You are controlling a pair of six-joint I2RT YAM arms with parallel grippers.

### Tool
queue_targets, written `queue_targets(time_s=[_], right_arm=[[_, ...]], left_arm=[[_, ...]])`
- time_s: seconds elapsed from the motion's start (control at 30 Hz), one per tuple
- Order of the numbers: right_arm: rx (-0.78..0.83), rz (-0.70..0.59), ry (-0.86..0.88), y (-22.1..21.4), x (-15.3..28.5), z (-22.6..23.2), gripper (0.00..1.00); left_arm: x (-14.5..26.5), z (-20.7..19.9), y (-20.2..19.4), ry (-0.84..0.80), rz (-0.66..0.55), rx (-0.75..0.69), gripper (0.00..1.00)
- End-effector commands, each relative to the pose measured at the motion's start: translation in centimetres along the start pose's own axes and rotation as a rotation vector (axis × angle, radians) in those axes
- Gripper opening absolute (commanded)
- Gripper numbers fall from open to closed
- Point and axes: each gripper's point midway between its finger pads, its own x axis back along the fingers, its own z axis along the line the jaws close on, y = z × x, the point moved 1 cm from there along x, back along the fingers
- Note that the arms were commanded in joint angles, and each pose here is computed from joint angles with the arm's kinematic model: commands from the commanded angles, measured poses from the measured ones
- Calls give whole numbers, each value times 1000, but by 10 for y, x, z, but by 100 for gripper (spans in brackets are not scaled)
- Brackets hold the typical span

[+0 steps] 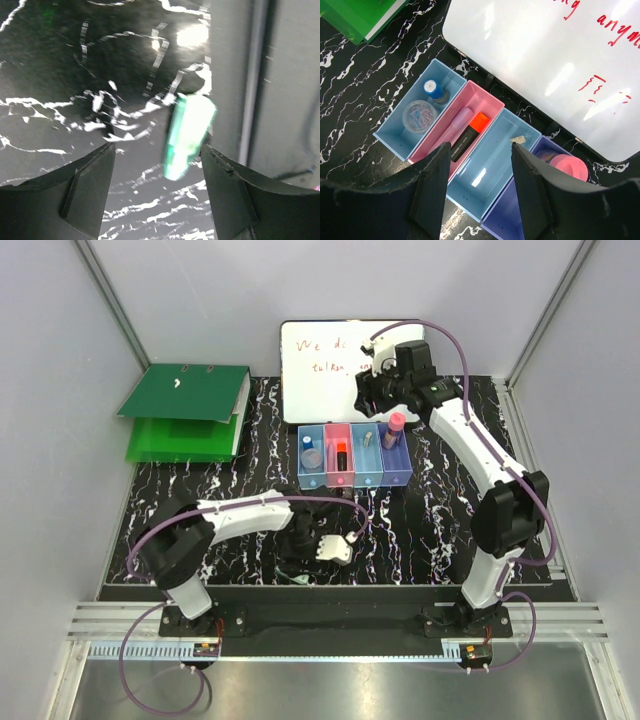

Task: Sort the stationery into containers
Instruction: Pick up the stationery from the corner of the board.

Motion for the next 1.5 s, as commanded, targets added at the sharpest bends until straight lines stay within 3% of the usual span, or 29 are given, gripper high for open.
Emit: queue_targets(time_s=[0.0, 0.3, 0.47, 0.7, 0.9, 0.97, 1.47], right_arm=[[38, -109, -36, 37, 32, 3, 60], [56, -142, -58, 47, 43, 2, 61], [65, -159, -68, 51, 52, 2, 61], [61, -174, -68, 55, 55, 3, 61], [61, -174, -79, 55, 56, 2, 60], [58, -168, -83, 52, 56, 1, 60], [77, -153, -114, 44, 57, -3, 60]], left_arm=[[-6, 15, 1, 78, -5, 32, 73], [-4, 13, -12, 115, 15, -73, 74], [-18, 10, -39, 117, 114, -123, 72], [-25, 13, -40, 95, 122, -139, 59], [-27, 14, -40, 82, 123, -149, 23], [-27, 14, -39, 80, 121, -146, 0], [-8, 29, -29, 154, 71, -115, 0]])
